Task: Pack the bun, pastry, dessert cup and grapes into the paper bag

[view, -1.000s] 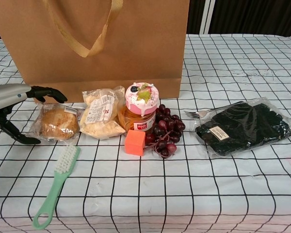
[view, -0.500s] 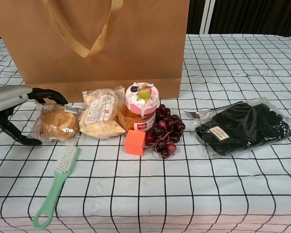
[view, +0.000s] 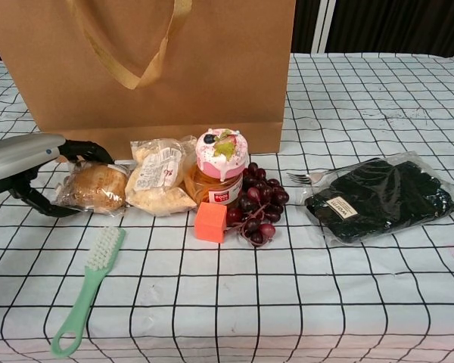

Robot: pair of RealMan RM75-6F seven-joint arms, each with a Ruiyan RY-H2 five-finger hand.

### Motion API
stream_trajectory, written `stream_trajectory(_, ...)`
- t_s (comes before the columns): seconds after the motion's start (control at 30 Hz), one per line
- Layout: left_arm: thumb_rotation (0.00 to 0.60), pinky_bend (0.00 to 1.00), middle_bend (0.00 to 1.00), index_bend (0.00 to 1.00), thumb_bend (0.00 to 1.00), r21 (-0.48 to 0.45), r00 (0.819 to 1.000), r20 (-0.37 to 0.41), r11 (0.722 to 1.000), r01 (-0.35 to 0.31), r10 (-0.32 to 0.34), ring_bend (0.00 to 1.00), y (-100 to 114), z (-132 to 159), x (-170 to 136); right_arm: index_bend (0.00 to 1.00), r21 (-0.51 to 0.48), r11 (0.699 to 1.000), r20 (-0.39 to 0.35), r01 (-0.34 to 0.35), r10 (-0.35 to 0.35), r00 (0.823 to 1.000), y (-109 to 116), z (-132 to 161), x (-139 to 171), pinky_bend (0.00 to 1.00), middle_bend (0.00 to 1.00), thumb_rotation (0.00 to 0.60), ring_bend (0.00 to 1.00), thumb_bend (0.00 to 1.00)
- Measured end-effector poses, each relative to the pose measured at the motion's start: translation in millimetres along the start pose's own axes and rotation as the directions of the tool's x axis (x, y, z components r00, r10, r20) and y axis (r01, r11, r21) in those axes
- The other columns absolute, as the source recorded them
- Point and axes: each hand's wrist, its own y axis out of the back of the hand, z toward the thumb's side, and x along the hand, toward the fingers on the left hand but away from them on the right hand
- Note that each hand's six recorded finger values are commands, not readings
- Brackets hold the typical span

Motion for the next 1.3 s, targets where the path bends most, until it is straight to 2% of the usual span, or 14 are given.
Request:
stream_trajectory(0.13,0.6,0.32,0.35,0.31,0.38,0.001,0.999,0.005,0.999,-0.037,0.037,0.26,4.0,-0.8,3.3,0.04,0.001,1.0,-0.002,-0.003,0.003,1.0,-0.5,0.2,0.3,0.23,0.1,0.6,0.19,0.2)
stream_trajectory(0.43,0.6,0.33,0.35,0.31,0.38,-0.023,0.989,0.041,0.99,-0.141,0.142,0.26,19.8,4.8,-0.8,0.04,-0.001,1.0,-0.006,-0.003,0.003,1.0,0.2,0.3,0.4,0.23,0.1,0.6,0.19,0.2)
stream_trajectory(0.6,0.6,0.33,0.35,0.31,0.38,-0.043,0.975,0.079,0.978,-0.204,0.207,0.26,34.4,12.5,-15.7,0.04,-0.002,1.0,-0.005,0.0,0.0,1.0,1.3,0.2,0.8,0.23,0.1,0.6,0.19,0.2)
stream_trajectory(0.73,0.6,0.33,0.35,0.32,0.38,-0.064,0.955,0.125,0.963,-0.261,0.268,0.26,50.1,24.1,-32.8,0.04,-0.002,1.0,-0.004,0.0,0.0,1.0,1.1,0.4,0.7,0.23,0.1,0.6,0.19,0.2)
stream_trajectory(0.83,0.6,0.33,0.35,0.33,0.37,-0.077,0.932,0.175,0.948,-0.308,0.317,0.26,64.2,37.1,-46.4,0.04,-0.001,1.0,-0.005,-0.002,0.002,1.0,0.5,0.8,0.8,0.23,0.1,0.6,0.19,0.2)
stream_trajectory(1.03,0.6,0.33,0.35,0.33,0.37,-0.072,0.859,0.271,0.899,-0.432,0.434,0.26,99.7,65.2,-65.2,0.04,-0.002,1.0,-0.003,0.0,0.0,1.0,1.2,1.2,1.2,0.23,0.1,0.6,0.19,0.2)
stream_trajectory(1.13,0.6,0.33,0.35,0.33,0.37,-0.067,0.833,0.292,0.879,-0.473,0.47,0.26,116.7,73.9,-62.9,0.04,-0.003,1.0,0.0,0.001,-0.001,1.0,1.6,0.8,1.4,0.23,0.1,0.6,0.19,0.2)
stream_trajectory(1.23,0.6,0.33,0.35,0.33,0.37,-0.072,0.796,0.325,0.852,-0.518,0.511,0.26,140.1,88.3,-56.8,0.04,-0.002,1.0,0.005,-0.001,0.001,1.0,0.9,-0.1,1.1,0.23,0.1,0.6,0.19,0.2)
stream_trajectory(1.3,0.6,0.33,0.35,0.34,0.37,-0.079,0.761,0.351,0.827,-0.557,0.546,0.26,159.3,100.5,-51.8,0.04,-0.002,1.0,0.005,-0.003,0.003,1.0,0.0,0.0,0.8,0.23,0.1,0.6,0.19,0.2)
